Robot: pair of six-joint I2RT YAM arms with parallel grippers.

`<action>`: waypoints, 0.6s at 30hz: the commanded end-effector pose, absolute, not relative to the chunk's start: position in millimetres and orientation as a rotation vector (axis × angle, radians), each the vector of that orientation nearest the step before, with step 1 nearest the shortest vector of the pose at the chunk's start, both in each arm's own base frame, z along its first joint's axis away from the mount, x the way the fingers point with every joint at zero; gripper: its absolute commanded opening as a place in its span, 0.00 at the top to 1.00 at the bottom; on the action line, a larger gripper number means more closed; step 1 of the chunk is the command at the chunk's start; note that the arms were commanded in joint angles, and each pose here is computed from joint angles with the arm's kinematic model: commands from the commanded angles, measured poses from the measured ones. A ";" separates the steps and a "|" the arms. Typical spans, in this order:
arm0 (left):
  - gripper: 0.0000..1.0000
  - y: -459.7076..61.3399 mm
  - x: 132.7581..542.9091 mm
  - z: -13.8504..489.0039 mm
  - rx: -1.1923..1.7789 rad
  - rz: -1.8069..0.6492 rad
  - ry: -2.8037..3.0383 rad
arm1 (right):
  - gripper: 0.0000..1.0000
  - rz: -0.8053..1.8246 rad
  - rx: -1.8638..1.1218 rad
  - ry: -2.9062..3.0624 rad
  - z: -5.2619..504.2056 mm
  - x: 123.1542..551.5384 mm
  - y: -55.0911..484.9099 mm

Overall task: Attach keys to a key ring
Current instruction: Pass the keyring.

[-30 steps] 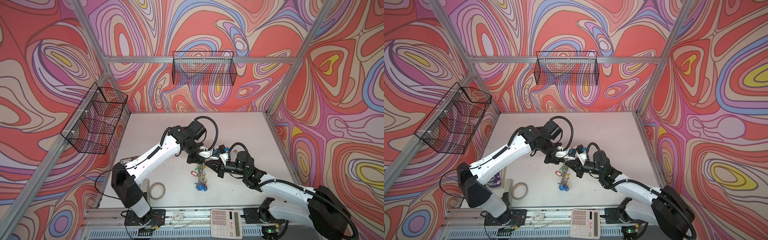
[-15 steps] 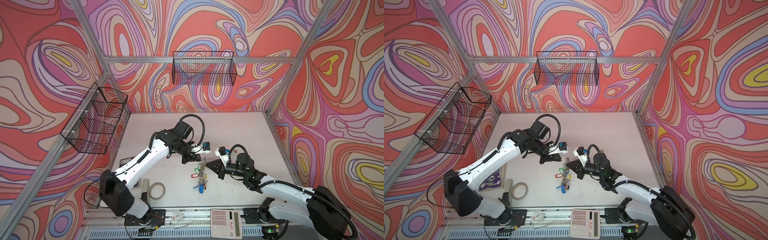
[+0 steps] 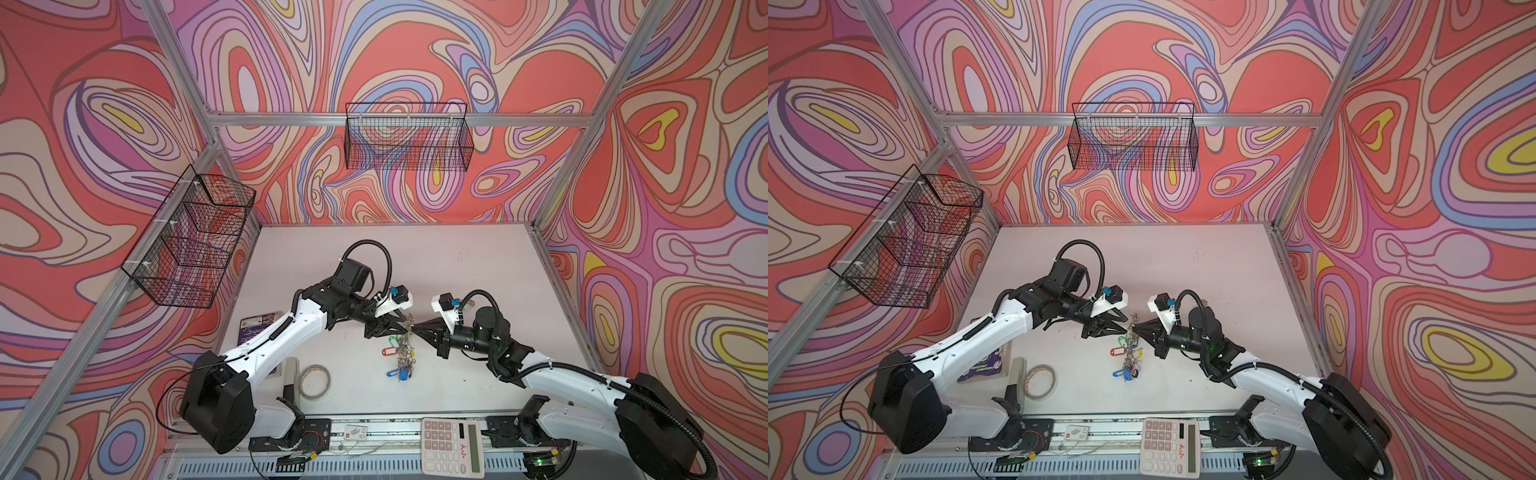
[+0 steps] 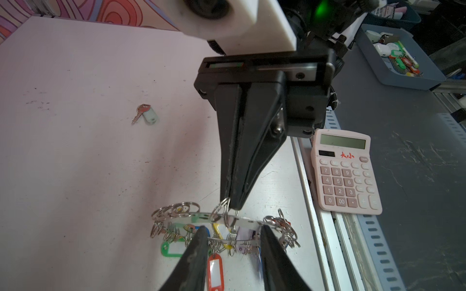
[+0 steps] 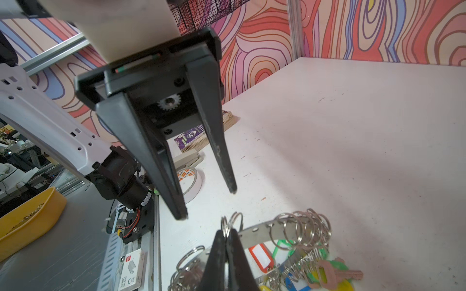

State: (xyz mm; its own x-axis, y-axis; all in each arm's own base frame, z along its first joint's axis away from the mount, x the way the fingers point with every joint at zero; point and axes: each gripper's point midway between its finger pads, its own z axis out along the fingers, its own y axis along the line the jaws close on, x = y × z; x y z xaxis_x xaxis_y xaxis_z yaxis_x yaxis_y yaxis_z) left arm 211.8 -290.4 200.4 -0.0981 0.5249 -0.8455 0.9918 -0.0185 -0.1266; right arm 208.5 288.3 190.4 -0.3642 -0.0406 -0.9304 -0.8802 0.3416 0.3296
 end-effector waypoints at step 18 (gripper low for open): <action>0.94 -298.6 204.5 187.5 1.632 -1.140 1.702 | 1.00 1.148 -0.838 1.603 205.8 207.1 289.6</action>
